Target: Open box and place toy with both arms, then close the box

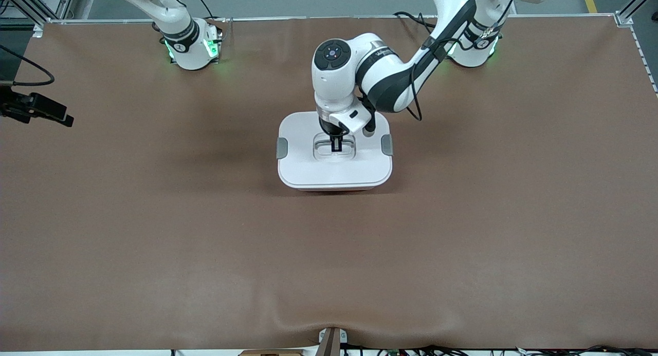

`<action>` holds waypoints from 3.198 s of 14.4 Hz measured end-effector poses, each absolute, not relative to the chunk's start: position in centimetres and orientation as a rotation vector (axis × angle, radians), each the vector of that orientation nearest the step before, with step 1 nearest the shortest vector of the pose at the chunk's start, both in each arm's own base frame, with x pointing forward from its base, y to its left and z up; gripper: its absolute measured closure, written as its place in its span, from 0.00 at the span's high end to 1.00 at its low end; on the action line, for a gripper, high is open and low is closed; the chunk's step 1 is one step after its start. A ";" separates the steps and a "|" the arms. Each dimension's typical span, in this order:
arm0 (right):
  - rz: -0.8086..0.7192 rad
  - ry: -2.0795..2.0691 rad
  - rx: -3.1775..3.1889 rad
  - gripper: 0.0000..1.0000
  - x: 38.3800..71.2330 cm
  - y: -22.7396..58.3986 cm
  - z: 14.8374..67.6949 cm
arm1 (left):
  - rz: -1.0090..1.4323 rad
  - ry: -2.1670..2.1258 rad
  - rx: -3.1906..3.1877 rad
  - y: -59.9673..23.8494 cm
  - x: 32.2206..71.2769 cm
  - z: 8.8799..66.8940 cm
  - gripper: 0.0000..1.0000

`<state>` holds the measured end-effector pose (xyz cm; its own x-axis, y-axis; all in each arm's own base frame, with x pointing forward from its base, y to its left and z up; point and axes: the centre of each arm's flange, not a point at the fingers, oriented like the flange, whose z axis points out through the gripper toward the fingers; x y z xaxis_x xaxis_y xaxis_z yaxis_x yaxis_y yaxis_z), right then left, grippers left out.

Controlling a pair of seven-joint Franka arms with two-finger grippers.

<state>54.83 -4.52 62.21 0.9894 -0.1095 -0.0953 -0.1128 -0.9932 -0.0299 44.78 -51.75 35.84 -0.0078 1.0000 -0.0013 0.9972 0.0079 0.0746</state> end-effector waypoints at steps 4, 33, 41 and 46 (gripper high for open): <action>0.145 0.173 -3.098 1.00 54.8 -4.5 62.2 | 0.114 2.128 2.261 -51.4 45.4 38.9 0.81; 0.143 0.171 -3.098 1.00 54.8 -4.5 62.3 | 0.009 1.134 2.813 -19.5 61.8 54.1 1.00; 0.143 0.171 -3.098 1.00 54.8 -4.4 62.3 | -0.075 0.763 3.015 -14.5 59.9 57.3 1.00; 0.142 0.171 -3.099 1.00 54.8 -4.4 62.3 | -0.107 0.608 3.078 -10.8 58.8 59.4 1.00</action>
